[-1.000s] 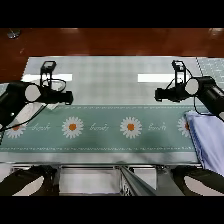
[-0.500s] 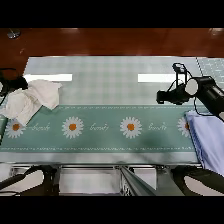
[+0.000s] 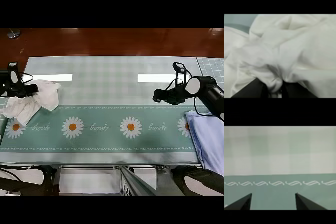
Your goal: Fold the shirts.
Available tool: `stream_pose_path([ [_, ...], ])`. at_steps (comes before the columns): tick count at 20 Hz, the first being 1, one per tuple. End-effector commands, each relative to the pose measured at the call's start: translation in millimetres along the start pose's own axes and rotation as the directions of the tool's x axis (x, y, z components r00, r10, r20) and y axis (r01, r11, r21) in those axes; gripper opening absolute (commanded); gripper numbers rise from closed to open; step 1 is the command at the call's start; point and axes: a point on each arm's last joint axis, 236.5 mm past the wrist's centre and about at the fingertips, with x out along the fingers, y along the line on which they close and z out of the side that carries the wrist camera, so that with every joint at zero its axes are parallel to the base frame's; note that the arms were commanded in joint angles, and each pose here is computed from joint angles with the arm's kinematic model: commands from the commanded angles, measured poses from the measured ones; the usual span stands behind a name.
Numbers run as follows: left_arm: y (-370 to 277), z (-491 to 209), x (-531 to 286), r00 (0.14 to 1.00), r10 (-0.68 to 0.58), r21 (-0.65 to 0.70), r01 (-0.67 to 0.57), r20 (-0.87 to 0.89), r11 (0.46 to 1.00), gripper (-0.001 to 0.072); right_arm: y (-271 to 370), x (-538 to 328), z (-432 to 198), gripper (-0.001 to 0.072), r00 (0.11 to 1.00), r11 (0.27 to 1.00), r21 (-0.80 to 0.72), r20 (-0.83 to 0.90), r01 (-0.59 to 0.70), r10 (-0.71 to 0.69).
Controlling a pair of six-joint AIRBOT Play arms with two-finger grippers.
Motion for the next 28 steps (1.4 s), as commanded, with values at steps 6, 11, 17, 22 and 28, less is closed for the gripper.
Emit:
stream_pose_path([
  [6,-99,87,-271,0.670,-0.544,0.113,0.573,0.506,0.811,0.0038,19,-98,30,0.0620,0.961,0.996,-0.051,0.266,-0.067,0.078],
  [11,-83,50,-456,0.381,-0.576,0.296,0.582,0.723,0.757,0.0037,29,-181,30,0.0620,0.880,0.989,-0.096,0.451,-0.116,0.147],
  [17,-127,-31,-606,-0.044,-0.769,0.584,0.678,0.638,0.446,0.0038,34,-246,4,0.0619,0.811,0.978,-0.135,0.547,-0.160,0.208],
  [22,-224,-85,-583,-0.070,-0.919,0.667,0.710,0.387,0.227,0.0038,38,-265,-9,0.0620,0.786,0.970,-0.150,0.569,-0.190,0.242],
  [28,-308,-167,-401,0.216,-0.962,0.495,0.826,0.164,0.270,0.0038,37,-234,-24,0.0620,0.833,0.970,-0.128,0.496,-0.207,0.243],
])
